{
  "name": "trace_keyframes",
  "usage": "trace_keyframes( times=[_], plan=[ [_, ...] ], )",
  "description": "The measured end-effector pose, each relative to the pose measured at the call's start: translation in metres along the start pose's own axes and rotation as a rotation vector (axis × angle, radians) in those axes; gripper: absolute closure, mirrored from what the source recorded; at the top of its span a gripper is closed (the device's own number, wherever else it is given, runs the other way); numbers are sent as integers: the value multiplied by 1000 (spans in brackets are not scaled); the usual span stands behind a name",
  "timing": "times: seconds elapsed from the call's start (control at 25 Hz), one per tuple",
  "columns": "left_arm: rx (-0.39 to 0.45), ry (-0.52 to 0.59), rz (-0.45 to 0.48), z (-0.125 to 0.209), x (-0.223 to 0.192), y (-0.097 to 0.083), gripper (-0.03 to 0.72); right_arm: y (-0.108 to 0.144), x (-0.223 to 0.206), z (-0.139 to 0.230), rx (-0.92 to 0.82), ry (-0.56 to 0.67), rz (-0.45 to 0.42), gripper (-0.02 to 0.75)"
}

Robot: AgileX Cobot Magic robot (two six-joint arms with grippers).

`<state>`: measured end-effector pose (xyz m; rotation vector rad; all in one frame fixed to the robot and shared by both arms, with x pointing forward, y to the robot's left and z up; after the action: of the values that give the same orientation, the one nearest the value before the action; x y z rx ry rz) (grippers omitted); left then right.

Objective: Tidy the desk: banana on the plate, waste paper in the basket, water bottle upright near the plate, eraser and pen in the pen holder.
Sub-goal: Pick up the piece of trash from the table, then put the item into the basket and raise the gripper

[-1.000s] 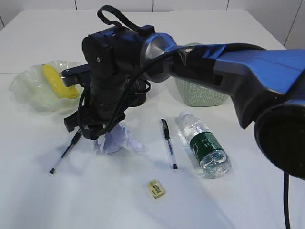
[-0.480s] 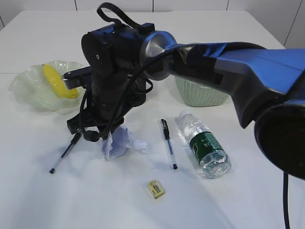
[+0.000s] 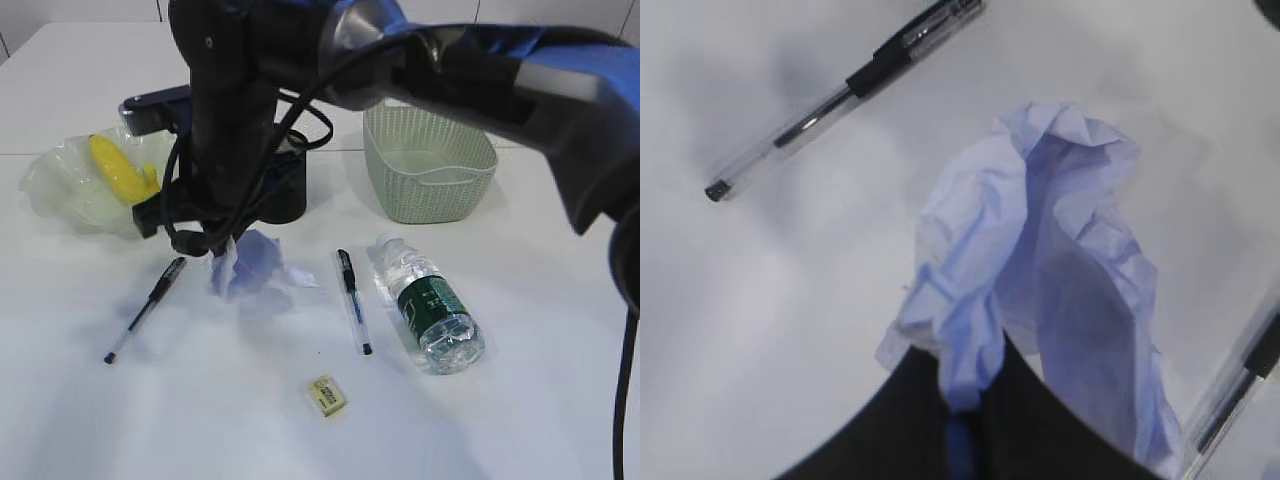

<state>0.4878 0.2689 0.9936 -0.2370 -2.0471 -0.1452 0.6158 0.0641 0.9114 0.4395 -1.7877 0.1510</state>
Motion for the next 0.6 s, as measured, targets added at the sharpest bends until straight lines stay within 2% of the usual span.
trace_keyframes(
  times=[0.32,0.6],
  plan=[
    [-1,-4,-3,-1,0,0,347,-4,69,-15,53,-135,8,733],
    [-2,-5,-4,-1,0,1,350,-30,127,-29,25,-253,25,734]
  ],
)
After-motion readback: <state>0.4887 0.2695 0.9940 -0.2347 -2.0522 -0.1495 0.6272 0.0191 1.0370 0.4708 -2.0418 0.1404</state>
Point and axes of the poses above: a point on each arm's last joint axis where the gripper is mounted, x pointing back along that axis away from the gripper, y along the wrist's bending axis when the last joint is at zero, z = x × y, the point moved 10 cm from there along -x, pointing out along that axis toward the gripper, and after that the axes turned 15 degrees about -x, right-handed, at the moved point
